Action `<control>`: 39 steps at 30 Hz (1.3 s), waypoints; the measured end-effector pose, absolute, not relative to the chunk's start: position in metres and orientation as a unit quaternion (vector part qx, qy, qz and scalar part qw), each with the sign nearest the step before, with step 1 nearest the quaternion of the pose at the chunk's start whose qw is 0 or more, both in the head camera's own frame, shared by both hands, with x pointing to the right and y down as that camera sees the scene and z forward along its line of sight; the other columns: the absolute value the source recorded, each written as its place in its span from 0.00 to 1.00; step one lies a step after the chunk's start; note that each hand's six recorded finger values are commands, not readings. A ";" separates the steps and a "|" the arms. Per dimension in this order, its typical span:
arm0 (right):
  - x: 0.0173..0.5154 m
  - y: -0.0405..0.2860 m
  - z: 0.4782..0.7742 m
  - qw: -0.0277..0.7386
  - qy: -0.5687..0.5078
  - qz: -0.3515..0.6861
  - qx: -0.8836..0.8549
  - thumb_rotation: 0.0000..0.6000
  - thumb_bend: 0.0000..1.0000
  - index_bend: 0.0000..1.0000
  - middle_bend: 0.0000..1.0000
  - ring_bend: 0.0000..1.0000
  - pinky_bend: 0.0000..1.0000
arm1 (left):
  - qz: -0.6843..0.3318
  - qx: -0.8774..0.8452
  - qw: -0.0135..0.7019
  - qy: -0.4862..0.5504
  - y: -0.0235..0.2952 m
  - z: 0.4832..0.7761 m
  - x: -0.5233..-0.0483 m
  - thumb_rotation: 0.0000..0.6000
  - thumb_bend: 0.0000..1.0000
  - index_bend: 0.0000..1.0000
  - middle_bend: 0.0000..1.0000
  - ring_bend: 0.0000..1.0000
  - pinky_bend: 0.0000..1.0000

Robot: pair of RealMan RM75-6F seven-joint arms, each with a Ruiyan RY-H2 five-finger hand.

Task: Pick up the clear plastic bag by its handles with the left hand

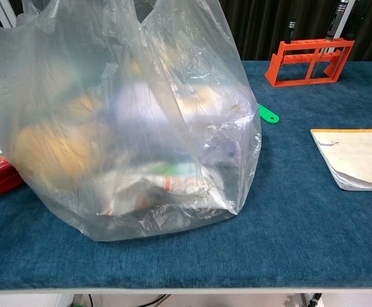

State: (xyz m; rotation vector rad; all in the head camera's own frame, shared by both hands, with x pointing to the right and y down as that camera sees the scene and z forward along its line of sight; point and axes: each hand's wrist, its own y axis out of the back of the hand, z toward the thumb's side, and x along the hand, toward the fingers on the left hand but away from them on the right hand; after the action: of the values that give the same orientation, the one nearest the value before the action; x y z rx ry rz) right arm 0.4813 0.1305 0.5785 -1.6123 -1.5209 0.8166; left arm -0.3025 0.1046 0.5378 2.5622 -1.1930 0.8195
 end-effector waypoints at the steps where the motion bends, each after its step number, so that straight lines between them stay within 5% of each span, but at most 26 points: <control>1: 0.481 0.131 0.579 0.380 -0.595 0.320 -0.632 1.00 0.40 0.00 0.00 0.00 0.00 | 0.274 0.868 0.104 -0.401 0.105 0.538 -0.300 0.00 0.00 0.40 0.43 0.38 0.57; 39: 0.484 0.126 0.594 0.365 -0.594 0.332 -0.636 1.00 0.40 0.00 0.00 0.00 0.00 | 0.196 0.868 0.205 -0.408 0.094 0.542 -0.250 0.00 0.03 0.39 0.41 0.38 0.58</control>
State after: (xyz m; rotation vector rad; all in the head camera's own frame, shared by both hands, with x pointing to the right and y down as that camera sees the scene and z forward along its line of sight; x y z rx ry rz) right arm 0.4836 0.1265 0.5938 -1.6348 -1.5285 0.8532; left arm -0.2504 0.0944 0.5419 2.4209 -1.1369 0.5453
